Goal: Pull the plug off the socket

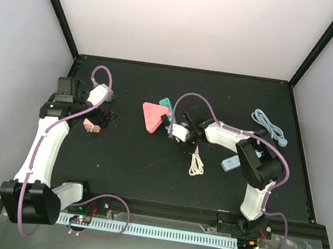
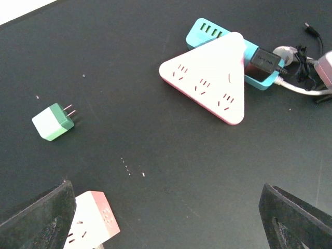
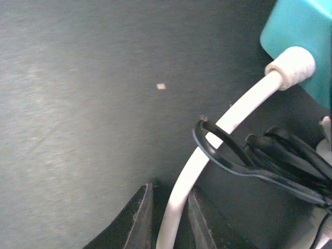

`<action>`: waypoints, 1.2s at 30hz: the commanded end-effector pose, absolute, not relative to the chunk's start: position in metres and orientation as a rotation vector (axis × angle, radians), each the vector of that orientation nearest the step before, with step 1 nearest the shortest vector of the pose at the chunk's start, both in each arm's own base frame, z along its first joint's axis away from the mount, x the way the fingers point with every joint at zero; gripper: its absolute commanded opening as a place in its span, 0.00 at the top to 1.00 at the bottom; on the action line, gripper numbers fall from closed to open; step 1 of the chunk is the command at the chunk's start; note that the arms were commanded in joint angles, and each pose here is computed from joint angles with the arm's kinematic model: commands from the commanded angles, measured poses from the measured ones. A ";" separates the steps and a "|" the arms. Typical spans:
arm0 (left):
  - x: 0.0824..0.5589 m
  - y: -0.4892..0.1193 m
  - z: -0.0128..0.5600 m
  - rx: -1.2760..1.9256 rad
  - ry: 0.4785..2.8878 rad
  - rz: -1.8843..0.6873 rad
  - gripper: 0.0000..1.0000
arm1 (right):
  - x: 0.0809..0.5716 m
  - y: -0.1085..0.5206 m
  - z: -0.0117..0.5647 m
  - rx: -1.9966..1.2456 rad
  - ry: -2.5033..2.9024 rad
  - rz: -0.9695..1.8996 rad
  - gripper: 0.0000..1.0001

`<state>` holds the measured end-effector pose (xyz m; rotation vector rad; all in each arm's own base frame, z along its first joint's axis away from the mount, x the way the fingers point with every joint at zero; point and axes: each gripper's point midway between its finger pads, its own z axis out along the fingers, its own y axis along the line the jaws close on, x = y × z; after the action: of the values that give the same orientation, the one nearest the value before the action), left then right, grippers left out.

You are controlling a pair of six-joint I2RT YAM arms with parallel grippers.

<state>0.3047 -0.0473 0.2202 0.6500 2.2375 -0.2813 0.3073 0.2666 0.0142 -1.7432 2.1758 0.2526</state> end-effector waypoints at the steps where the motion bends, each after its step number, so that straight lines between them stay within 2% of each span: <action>1: 0.306 -0.055 0.226 0.699 2.201 -0.294 0.01 | 0.263 0.266 0.007 -1.910 2.113 0.283 0.79; 7: 0.302 -0.061 0.223 0.739 2.196 -0.316 0.01 | 0.237 0.262 0.006 -2.008 2.046 0.308 0.80; 13: 0.295 -0.073 0.218 0.806 2.190 -0.362 0.01 | 0.233 0.255 0.017 -2.010 1.999 0.282 0.78; 18: 0.286 -0.092 0.209 0.899 2.170 -0.421 0.01 | 0.248 0.269 0.053 -1.888 1.949 0.280 0.70; 26: 0.278 -0.126 0.208 1.080 2.028 -0.462 0.01 | 0.248 0.291 0.094 -1.777 1.953 0.435 0.45; 33: 0.293 -0.145 0.204 1.103 2.010 -0.442 0.02 | 0.280 0.313 0.126 -1.512 2.026 0.466 0.32; 36: 0.307 -0.143 0.214 1.010 2.032 -0.426 0.02 | 0.297 0.318 0.130 -1.414 2.060 0.432 0.32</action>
<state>0.2838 -0.1414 0.1947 1.1010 2.0651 -0.4662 0.2706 0.3032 0.1121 -1.6079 2.0171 0.4375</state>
